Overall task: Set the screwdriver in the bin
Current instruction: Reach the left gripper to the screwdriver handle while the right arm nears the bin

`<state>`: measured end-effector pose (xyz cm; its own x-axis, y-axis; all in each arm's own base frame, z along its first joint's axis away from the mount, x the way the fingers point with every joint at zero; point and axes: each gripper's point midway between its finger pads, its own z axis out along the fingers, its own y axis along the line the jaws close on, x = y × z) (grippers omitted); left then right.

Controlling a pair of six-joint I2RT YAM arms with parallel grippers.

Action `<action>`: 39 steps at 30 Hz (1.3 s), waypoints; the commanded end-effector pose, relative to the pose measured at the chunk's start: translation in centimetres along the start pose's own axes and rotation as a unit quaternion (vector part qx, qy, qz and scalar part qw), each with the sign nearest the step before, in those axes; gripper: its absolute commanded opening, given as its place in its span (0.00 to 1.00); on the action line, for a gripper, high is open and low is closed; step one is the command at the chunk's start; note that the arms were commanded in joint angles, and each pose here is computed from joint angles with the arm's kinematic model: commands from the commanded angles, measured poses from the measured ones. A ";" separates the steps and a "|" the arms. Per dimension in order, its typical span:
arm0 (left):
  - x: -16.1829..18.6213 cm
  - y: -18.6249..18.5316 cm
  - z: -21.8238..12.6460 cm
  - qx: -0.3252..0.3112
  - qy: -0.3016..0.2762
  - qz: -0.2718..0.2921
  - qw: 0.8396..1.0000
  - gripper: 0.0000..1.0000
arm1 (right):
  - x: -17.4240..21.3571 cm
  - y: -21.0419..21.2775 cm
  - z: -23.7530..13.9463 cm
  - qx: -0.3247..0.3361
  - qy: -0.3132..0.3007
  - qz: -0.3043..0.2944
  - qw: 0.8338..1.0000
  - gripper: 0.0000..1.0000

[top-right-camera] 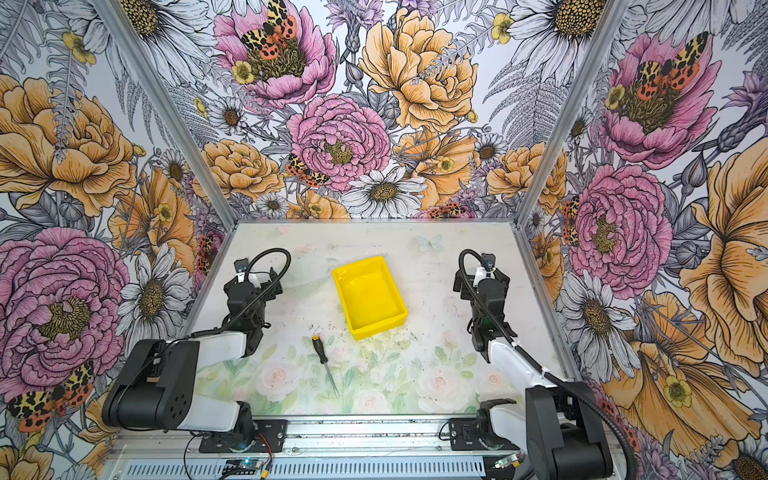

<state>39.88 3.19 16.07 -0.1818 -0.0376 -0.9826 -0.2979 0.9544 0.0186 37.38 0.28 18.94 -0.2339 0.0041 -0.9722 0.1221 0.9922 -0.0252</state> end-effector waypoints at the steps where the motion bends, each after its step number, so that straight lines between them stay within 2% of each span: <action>1: -0.6 -0.7 -0.3 -0.002 0.031 0.020 0.999 0.99 | -1.2 0.4 -0.9 0.012 0.024 0.009 1.000 1.00; 10: -2.2 -2.1 -4.1 0.029 0.132 -0.030 0.990 0.99 | -2.7 1.6 -2.0 0.017 0.072 0.055 0.996 0.99; 15: -2.6 -3.7 -7.2 0.046 0.164 -0.037 0.985 0.99 | -3.1 4.2 -1.6 -0.026 0.078 0.052 0.995 0.99; 21: -1.8 -5.2 -10.7 0.066 0.203 -0.090 0.973 0.99 | -3.6 9.2 -1.1 -0.141 0.107 -0.006 0.984 0.99; 24: -0.7 -5.9 -12.1 0.062 0.222 -0.096 0.968 0.99 | -3.3 11.8 -2.0 -0.199 0.119 -0.027 0.972 0.99; 27: 0.8 -6.1 -12.9 0.048 0.250 -0.125 0.959 0.99 | -2.5 14.6 -3.6 -0.254 0.121 -0.053 0.958 0.99; 31: 3.0 -7.4 -13.9 0.066 0.298 -0.168 0.937 0.99 | -0.6 18.1 -6.0 -0.321 0.126 -0.099 0.934 0.99; 39: 7.8 -9.5 -15.6 0.062 0.404 -0.145 0.901 0.99 | 1.0 22.3 -11.8 -0.451 0.114 -0.141 0.874 1.00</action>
<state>27.74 -9.65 12.36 -0.7035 -0.4211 -0.5725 -0.3224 0.9070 -0.2709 30.61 22.45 19.82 -0.3891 -0.2953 -0.8726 -0.6688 0.7419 0.0472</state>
